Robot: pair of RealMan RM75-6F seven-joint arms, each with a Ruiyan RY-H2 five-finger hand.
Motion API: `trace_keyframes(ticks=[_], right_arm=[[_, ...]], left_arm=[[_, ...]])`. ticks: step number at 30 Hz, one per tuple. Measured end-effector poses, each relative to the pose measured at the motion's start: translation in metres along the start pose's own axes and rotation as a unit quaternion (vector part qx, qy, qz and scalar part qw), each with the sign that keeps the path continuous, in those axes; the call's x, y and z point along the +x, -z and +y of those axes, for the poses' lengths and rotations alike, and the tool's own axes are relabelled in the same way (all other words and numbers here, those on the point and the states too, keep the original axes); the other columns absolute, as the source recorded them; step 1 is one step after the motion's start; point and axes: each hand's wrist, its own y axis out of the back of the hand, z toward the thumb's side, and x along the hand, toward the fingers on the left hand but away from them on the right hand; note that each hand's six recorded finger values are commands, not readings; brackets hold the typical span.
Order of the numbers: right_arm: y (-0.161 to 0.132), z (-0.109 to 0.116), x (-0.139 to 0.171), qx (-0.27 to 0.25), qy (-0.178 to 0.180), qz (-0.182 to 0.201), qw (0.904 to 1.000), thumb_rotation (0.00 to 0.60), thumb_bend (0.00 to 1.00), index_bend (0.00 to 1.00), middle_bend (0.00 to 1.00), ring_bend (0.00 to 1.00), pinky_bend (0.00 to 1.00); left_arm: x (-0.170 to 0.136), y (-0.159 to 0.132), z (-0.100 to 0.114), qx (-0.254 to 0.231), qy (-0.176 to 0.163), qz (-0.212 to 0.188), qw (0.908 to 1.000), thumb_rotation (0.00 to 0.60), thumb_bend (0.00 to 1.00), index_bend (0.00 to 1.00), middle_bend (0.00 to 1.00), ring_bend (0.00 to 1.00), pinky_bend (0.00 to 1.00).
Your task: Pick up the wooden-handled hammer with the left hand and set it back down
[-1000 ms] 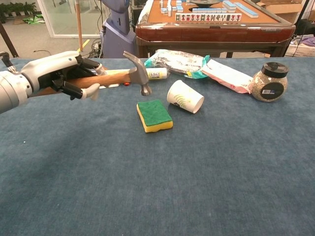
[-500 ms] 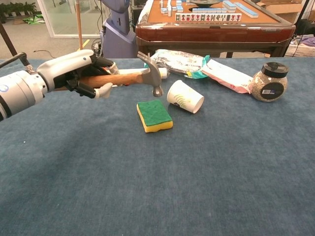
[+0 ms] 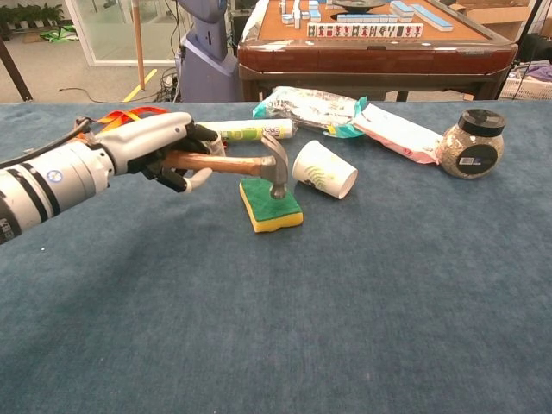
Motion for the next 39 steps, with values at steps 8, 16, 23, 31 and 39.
trace_keyframes(ticks=[8,16,23,31,39], right_arm=[[0.0,0.0,0.0,0.0,0.0,0.0,1.0,0.6,0.26,0.49,0.52,0.47,0.42],[0.0,-0.001,0.0,0.001,-0.002,0.0,1.0,0.6,0.26,0.49,0.52,0.47,0.42],[0.001,0.0,0.0,0.0,0.0,-0.002,1.0,0.6,0.26,0.49,0.52,0.47,0.42],[-0.001,-0.001,0.001,0.001,-0.002,0.001,1.0,0.6,0.26,0.49,0.52,0.47,0.42],[0.0,-0.001,0.001,0.001,-0.002,0.0,1.0,0.6,0.26,0.49,0.52,0.47,0.42]], left_arm=[[0.007,0.0,0.002,-0.013,-0.004,0.005,0.9999,0.6,0.69,0.75,0.82,0.69,0.78],[0.008,0.003,-0.006,0.03,0.007,0.001,0.9995,0.6,0.69,0.75,0.82,0.69,0.78],[0.008,0.002,-0.007,0.007,0.004,0.004,1.0,0.6,0.69,0.75,0.82,0.69,0.78],[0.001,-0.001,0.017,-0.08,-0.02,0.005,0.9966,0.6,0.69,0.76,0.82,0.69,0.79],[-0.003,0.001,0.017,-0.041,-0.029,-0.013,0.9987,0.6,0.69,0.76,0.83,0.69,0.79]])
